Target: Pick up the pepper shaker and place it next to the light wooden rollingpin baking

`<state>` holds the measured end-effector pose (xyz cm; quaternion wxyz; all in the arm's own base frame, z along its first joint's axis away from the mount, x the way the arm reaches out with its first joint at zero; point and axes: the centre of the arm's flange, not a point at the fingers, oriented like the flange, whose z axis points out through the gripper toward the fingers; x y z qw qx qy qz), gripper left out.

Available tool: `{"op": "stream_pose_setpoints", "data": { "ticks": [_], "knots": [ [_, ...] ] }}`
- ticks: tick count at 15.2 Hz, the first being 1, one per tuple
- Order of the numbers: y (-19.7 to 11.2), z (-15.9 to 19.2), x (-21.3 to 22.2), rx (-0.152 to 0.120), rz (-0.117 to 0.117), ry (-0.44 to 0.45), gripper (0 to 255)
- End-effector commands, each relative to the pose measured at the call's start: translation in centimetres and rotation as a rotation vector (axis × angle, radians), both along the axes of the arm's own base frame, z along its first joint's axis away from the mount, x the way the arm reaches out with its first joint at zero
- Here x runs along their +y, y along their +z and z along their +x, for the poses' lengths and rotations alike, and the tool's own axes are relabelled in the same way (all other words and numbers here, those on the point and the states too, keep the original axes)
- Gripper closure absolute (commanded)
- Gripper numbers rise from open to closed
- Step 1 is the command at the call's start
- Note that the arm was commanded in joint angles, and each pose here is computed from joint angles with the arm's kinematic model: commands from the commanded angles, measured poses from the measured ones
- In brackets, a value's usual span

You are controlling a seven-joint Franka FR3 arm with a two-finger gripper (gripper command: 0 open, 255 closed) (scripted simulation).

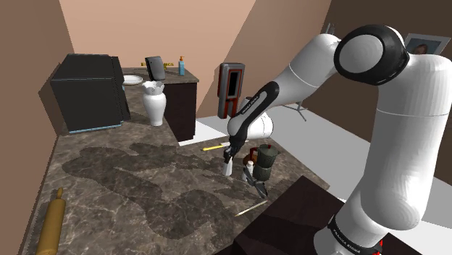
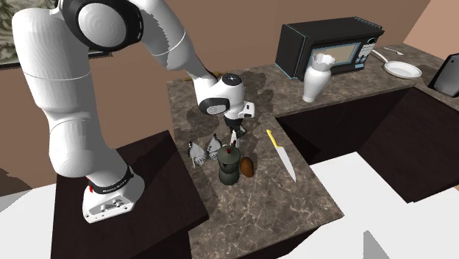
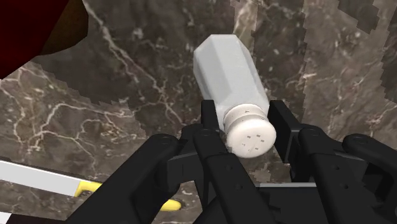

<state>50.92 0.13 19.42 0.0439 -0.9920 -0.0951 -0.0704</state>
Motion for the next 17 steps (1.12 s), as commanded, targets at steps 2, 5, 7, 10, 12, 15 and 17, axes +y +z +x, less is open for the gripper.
{"op": "stream_pose_setpoints", "data": {
  "ticks": [2,5,7,10,12,15,17],
  "knots": [
    [1.0,0.0,0.0,0.001,0.0,0.001,255],
    [2.6,0.0,0.0,0.001,0.0,0.001,255],
    [3.7,0.0,0.0,0.001,0.0,0.001,255],
    [5.2,0.0,0.0,0.001,0.0,0.001,255],
    [6.3,0.0,0.0,0.001,0.0,0.001,255],
    [7.9,0.0,0.0,0.001,0.0,0.001,255],
    [8.9,0.0,0.0,0.001,0.0,0.001,255]
  ]
}}
